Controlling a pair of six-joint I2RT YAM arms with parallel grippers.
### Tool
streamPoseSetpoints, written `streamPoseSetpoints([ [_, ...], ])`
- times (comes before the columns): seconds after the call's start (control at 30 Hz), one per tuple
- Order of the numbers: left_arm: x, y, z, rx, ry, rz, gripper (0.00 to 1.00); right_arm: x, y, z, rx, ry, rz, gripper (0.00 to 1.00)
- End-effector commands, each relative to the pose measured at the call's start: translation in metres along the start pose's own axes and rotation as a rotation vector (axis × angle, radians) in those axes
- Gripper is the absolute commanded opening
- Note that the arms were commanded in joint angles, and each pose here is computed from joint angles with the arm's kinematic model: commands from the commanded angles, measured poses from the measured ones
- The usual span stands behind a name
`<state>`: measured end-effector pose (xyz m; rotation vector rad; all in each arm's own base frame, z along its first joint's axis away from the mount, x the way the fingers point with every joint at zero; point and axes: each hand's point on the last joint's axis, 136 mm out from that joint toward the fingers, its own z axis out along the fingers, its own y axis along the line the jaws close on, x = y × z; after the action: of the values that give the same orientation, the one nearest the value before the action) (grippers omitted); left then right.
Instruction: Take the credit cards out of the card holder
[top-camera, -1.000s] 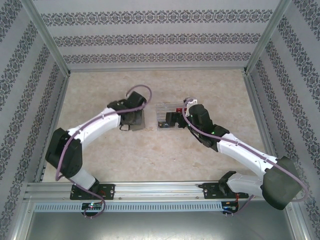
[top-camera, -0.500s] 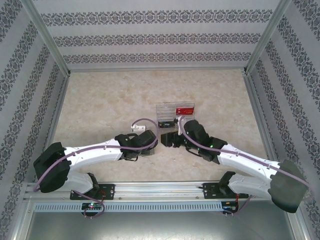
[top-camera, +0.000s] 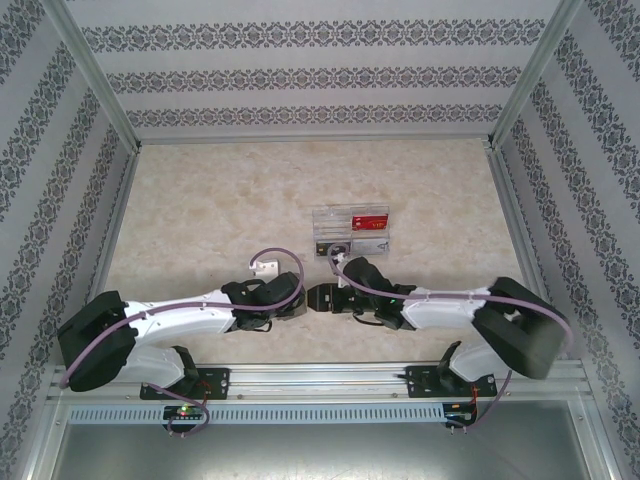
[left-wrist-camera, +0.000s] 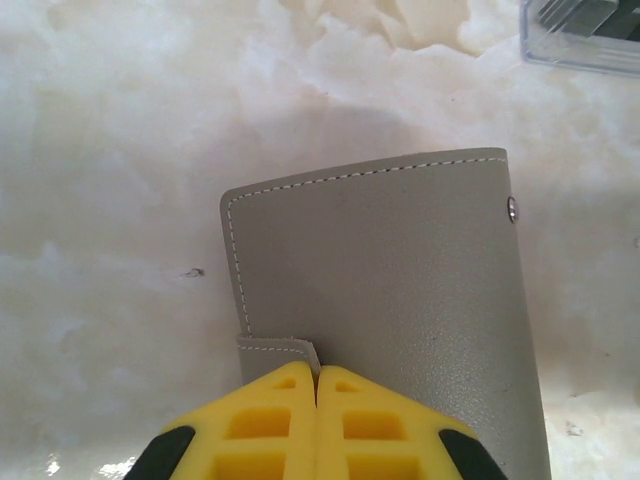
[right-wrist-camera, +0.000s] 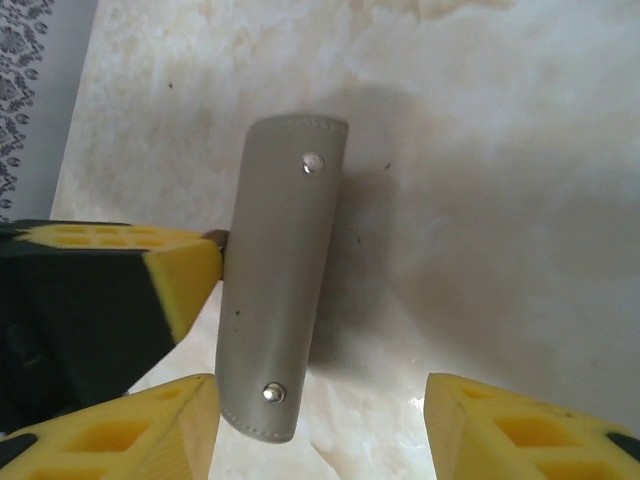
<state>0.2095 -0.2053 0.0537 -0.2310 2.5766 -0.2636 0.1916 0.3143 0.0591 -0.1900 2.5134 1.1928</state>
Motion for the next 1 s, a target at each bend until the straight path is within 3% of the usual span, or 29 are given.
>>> streamPoseSetpoints([
  [0.0,0.000,-0.011,-0.003,0.057,-0.015,-0.031,0.00,-0.007,0.031,0.017,-0.138,0.016,0.039,0.56],
  [0.33,0.001,-0.012,-0.005,0.067,-0.010,-0.024,0.00,-0.003,0.034,0.044,-0.205,0.072,0.110,0.55],
  [0.4,0.000,-0.013,-0.005,0.071,-0.012,-0.023,0.00,-0.001,0.032,0.047,-0.199,0.079,0.118,0.44],
  [0.47,0.000,-0.013,-0.006,0.072,-0.013,-0.020,0.00,-0.001,0.030,0.048,-0.195,0.084,0.128,0.25],
  [0.6,-0.004,-0.011,-0.010,0.067,-0.023,-0.014,0.00,-0.004,0.022,0.044,-0.184,0.053,0.145,0.00],
  [0.97,-0.025,0.033,-0.044,0.019,-0.160,-0.053,0.00,0.000,0.000,0.030,-0.131,0.020,0.154,0.00],
])
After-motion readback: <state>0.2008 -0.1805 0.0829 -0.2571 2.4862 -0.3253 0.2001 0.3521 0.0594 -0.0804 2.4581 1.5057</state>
